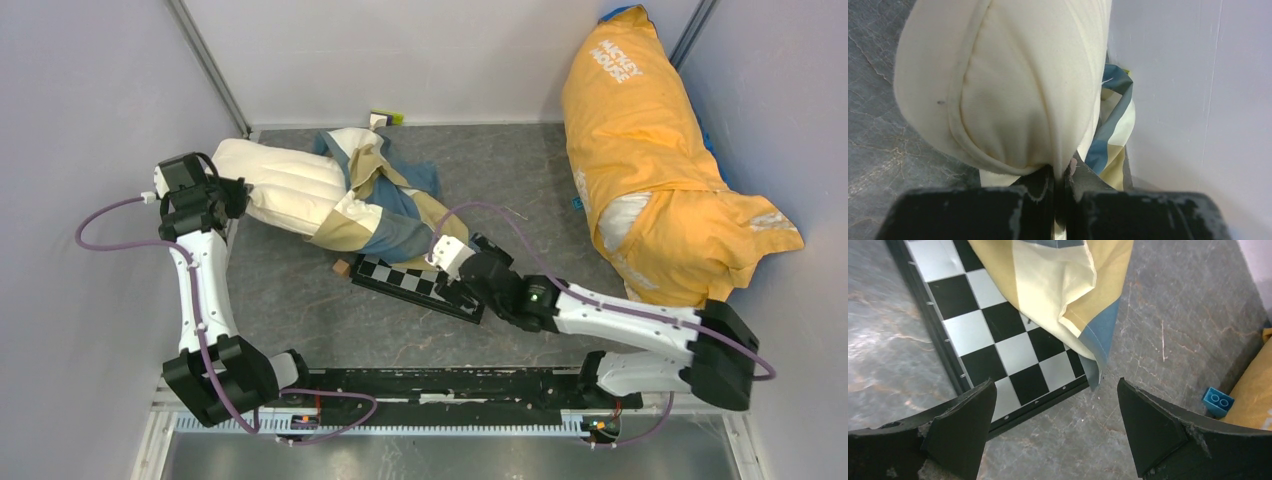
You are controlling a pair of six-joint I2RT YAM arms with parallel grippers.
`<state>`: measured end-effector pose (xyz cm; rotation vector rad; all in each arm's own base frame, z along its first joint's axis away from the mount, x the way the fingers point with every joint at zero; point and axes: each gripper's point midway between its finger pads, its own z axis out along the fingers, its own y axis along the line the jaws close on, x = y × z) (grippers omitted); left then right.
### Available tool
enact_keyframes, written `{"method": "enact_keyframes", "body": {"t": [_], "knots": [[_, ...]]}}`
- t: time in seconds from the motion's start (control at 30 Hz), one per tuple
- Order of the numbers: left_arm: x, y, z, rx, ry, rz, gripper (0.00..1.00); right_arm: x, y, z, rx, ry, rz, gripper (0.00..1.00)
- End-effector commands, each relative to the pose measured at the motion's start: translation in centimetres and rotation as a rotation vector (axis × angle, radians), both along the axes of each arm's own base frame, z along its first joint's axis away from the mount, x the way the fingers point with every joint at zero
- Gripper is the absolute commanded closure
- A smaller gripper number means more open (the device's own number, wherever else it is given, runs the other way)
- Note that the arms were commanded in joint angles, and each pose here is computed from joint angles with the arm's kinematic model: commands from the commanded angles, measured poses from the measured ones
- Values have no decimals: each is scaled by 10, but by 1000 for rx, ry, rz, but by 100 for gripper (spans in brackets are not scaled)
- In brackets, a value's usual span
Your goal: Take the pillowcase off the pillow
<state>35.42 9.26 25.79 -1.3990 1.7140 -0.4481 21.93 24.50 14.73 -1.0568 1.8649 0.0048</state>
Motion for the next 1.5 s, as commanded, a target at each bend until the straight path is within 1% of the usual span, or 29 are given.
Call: {"method": "enact_keyframes", "body": {"t": [0.0,0.2,0.33,0.47,0.5,0.57,0.67,0.7,0.77,0.83,1.03,1.1,1.17,1.23,1.37,1.47], "knots": [[11,-1,55,64,-177,-28,98,42,12,9,41,-21,-30,2],[12,-1,51,72,-176,-33,98,70,17,-8,132,43,13,2],[15,0,48,65,-163,-40,98,85,23,-23,206,126,36,2],[15,0,48,67,-163,-42,98,90,23,-45,177,183,41,2],[15,0,48,69,-163,-41,98,91,21,-51,168,195,34,3],[16,0,48,71,-165,-43,98,93,17,-58,168,208,15,14],[15,0,48,70,-165,-41,98,97,11,-61,187,218,-20,56],[15,0,49,71,-166,-41,98,99,10,-59,196,217,-29,72],[16,1,50,76,-168,-42,98,104,4,-49,210,184,-69,92],[15,2,51,81,-168,-36,98,111,-6,-32,221,131,-126,100],[5,15,58,104,-145,38,98,126,-48,31,282,-50,-330,100],[-3,25,62,121,-135,83,98,124,-73,49,293,-91,-427,100],[-10,33,67,137,-135,124,98,122,-99,70,342,-139,-524,100],[-15,39,70,146,-135,151,98,118,-124,94,404,-185,-595,100],[-18,41,71,142,-135,166,98,97,-176,157,540,-333,-720,100],[-20,44,69,142,-128,179,98,77,-205,201,590,-440,-783,100]]}}
